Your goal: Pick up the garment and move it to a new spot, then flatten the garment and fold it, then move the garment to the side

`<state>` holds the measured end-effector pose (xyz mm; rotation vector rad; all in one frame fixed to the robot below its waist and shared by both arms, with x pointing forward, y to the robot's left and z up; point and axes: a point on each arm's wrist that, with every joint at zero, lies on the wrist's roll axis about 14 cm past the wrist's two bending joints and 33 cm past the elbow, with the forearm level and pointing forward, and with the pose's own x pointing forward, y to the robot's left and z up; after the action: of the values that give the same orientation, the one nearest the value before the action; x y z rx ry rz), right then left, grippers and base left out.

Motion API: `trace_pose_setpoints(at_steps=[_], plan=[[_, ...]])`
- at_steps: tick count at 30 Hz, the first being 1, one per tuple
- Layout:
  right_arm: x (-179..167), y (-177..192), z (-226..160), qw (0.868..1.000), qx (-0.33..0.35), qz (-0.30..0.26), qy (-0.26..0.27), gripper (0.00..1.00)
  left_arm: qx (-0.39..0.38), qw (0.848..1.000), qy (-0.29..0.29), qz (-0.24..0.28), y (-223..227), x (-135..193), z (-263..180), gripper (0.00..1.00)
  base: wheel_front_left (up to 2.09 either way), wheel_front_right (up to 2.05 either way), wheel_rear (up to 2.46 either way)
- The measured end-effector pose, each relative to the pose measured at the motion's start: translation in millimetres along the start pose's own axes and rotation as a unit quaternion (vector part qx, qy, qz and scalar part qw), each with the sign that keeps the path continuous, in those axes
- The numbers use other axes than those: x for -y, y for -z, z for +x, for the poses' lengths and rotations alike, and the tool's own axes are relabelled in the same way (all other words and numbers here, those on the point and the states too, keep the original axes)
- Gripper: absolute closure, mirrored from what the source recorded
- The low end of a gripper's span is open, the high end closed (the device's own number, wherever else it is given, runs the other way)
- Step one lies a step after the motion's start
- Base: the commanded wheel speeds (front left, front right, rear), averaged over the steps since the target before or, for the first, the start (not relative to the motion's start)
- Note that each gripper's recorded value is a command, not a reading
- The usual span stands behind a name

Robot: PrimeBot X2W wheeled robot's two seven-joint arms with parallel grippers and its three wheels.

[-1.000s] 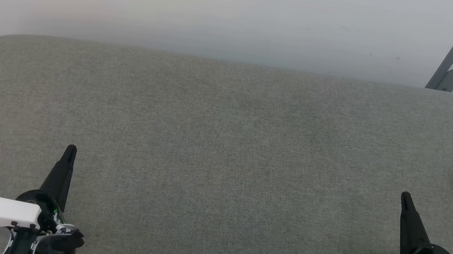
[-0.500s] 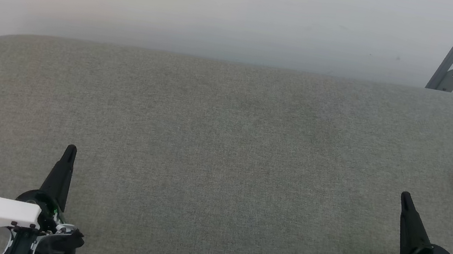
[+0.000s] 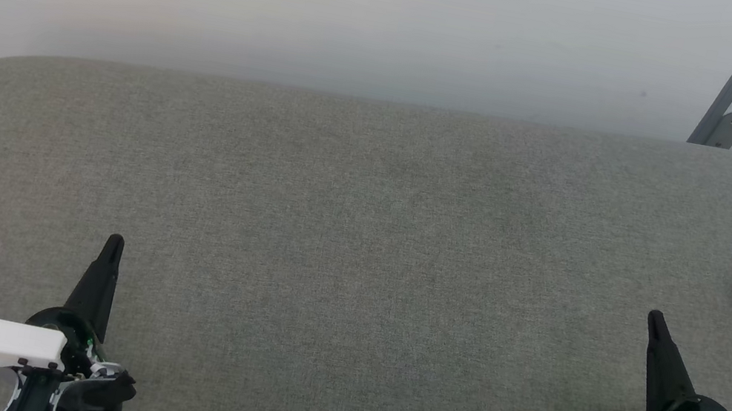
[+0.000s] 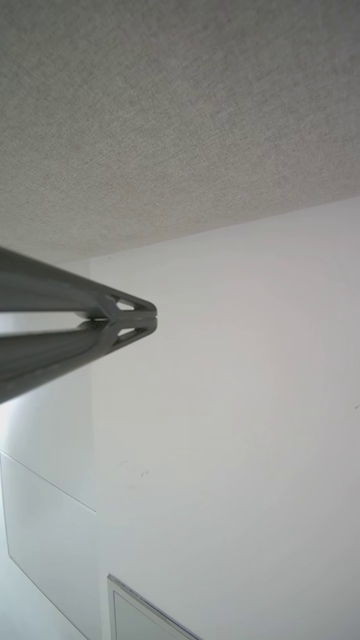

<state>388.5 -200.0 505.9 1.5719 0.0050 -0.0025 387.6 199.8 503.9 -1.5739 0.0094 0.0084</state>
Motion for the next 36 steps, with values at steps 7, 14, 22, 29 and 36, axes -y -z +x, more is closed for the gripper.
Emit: trace_pose_setpoints(at_steps=[7,14,22,29,36], plan=[[0.0,0.0,0.0,1.0,0.0,0.0,0.0,1.0,0.0,1.0,0.0,0.0,0.0,0.0,0.0,1.0,0.0,0.0,0.0],[0.0,-0.1,0.0,1.0,0.0,0.0,0.0,1.0,0.0,1.0,0.0,0.0,0.0,0.0,0.0,1.0,0.0,0.0,0.0],[0.0,-0.1,0.0,1.0,0.0,0.0,0.0,1.0,0.0,1.0,0.0,0.0,0.1,0.0,0.0,1.0,0.0,0.0,0.0],[0.0,-0.1,0.0,1.0,0.0,0.0,0.0,1.0,0.0,1.0,0.0,0.0,0.1,0.0,0.0,1.0,0.0,0.0,0.0],[0.0,0.1,0.0,1.0,0.0,0.0,0.0,1.0,0.0,1.0,0.0,0.0,0.1,0.0,0.0,1.0,0.0,0.0,0.0]])
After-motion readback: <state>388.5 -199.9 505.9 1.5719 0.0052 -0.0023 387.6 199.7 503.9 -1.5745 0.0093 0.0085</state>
